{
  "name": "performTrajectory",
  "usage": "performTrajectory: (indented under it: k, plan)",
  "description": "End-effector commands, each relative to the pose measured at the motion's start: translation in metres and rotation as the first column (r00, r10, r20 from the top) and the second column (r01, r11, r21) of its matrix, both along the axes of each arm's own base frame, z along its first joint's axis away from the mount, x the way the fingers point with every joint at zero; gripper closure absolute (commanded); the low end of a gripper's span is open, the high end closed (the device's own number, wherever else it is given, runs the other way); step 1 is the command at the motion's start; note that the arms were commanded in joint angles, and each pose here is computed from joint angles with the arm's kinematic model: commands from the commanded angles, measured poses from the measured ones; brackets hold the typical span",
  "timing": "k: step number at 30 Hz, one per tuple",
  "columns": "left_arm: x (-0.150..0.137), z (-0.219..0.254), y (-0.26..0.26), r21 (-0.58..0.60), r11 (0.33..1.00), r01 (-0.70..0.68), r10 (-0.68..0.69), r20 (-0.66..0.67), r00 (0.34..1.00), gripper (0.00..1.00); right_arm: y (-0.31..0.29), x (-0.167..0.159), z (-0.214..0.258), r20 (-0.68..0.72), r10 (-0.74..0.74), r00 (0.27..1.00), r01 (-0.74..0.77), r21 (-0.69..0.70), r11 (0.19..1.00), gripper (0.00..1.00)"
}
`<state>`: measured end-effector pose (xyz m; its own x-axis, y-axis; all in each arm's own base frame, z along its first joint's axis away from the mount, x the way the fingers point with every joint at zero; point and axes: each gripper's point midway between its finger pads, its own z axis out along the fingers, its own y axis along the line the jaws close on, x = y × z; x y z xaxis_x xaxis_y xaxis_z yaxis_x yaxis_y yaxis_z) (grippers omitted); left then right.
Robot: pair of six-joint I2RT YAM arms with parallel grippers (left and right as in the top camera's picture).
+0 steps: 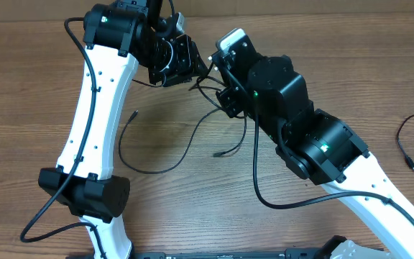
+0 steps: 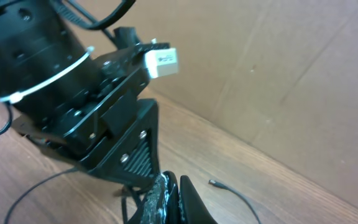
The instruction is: Untangle cables
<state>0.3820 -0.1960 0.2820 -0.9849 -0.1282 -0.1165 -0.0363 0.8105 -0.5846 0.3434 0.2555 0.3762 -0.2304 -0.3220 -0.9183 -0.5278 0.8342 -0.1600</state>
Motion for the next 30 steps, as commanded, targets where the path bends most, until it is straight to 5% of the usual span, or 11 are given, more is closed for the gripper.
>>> performTrajectory:
  k: [1,8,14,30]
  plan:
    - [-0.003,-0.001,0.001,0.005,1.000,0.015,-0.015,0.000,1.000,0.55,-0.012,0.000,0.028,0.071,-0.043,0.997,0.040,0.042,0.998,0.96]
    - [-0.026,0.017,-0.022,-0.188,0.981,0.037,-0.060,-0.119,0.991,0.71,-0.016,0.005,0.033,0.086,-0.058,0.995,0.053,0.059,0.997,0.96]
    - [-0.035,0.046,-0.043,-0.391,0.918,0.061,-0.132,-0.158,0.979,0.76,-0.017,0.005,0.031,0.080,-0.059,0.995,0.054,0.053,0.997,0.96]
    - [-0.030,0.037,-0.037,-0.324,0.941,0.098,-0.135,-0.094,0.986,0.73,-0.014,0.004,0.032,0.074,-0.043,0.996,0.038,0.069,0.997,0.96]
